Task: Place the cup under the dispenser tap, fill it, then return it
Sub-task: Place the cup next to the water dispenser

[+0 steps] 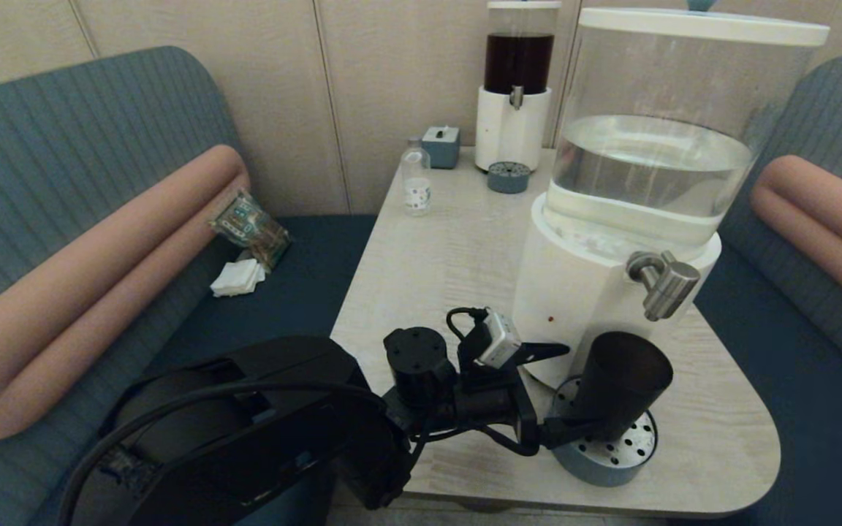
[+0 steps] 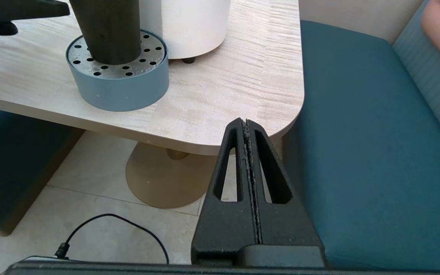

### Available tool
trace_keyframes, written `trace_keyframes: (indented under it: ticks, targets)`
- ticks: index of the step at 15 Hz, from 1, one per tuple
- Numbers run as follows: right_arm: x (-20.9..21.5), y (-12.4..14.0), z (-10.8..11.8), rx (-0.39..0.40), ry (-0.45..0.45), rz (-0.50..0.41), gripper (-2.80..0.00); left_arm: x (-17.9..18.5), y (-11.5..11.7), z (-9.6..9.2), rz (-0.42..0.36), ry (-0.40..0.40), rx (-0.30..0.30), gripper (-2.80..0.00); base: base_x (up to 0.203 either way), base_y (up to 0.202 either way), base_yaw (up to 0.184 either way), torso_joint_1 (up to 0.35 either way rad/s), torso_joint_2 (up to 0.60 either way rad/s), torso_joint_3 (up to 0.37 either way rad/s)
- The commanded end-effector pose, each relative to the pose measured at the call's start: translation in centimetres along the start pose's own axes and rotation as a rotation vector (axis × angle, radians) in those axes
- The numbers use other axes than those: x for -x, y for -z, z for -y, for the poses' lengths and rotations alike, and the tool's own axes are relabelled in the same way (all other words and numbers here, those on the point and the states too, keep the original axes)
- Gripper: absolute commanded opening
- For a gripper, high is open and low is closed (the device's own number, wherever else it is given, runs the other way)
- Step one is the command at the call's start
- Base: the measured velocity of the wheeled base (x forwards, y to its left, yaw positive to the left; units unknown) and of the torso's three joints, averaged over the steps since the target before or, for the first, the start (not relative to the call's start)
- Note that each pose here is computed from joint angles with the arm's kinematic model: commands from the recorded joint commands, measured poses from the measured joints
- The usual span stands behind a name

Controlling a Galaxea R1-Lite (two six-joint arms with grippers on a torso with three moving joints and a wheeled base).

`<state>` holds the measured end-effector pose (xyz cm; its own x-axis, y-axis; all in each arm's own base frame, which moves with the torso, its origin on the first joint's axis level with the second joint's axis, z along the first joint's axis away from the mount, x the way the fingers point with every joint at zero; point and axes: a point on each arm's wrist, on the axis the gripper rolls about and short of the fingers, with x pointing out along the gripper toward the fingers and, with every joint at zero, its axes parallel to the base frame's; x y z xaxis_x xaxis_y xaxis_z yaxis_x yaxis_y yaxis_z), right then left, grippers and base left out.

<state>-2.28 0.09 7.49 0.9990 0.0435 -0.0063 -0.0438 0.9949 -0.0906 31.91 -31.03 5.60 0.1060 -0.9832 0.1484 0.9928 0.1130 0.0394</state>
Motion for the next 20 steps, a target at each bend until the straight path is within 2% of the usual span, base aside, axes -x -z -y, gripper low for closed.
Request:
trace_keyframes:
  ticks: [1, 11, 20]
  targets:
    - [0.0, 0.0, 0.0, 0.001, -0.001, -0.001, -2.8, -0.4, 0.1, 0.1, 0.01, 0.011, -0.005, 0.0, 0.0, 0.0, 0.0, 0.0, 0.0, 0.0]
    - [0.0, 0.0, 0.0, 0.001, -0.001, 0.0, -2.8, -2.3, 1.1, 0.2, 0.039, 0.039, -0.014, 0.0, 0.0, 0.0, 0.0, 0.0, 0.0, 0.0]
    - [0.0, 0.0, 0.0, 0.001, -0.001, 0.0, -2.8, -3.8, 1.6, 1.1, 0.06, 0.047, -0.016, 0.0, 0.0, 0.0, 0.0, 0.0, 0.0, 0.0]
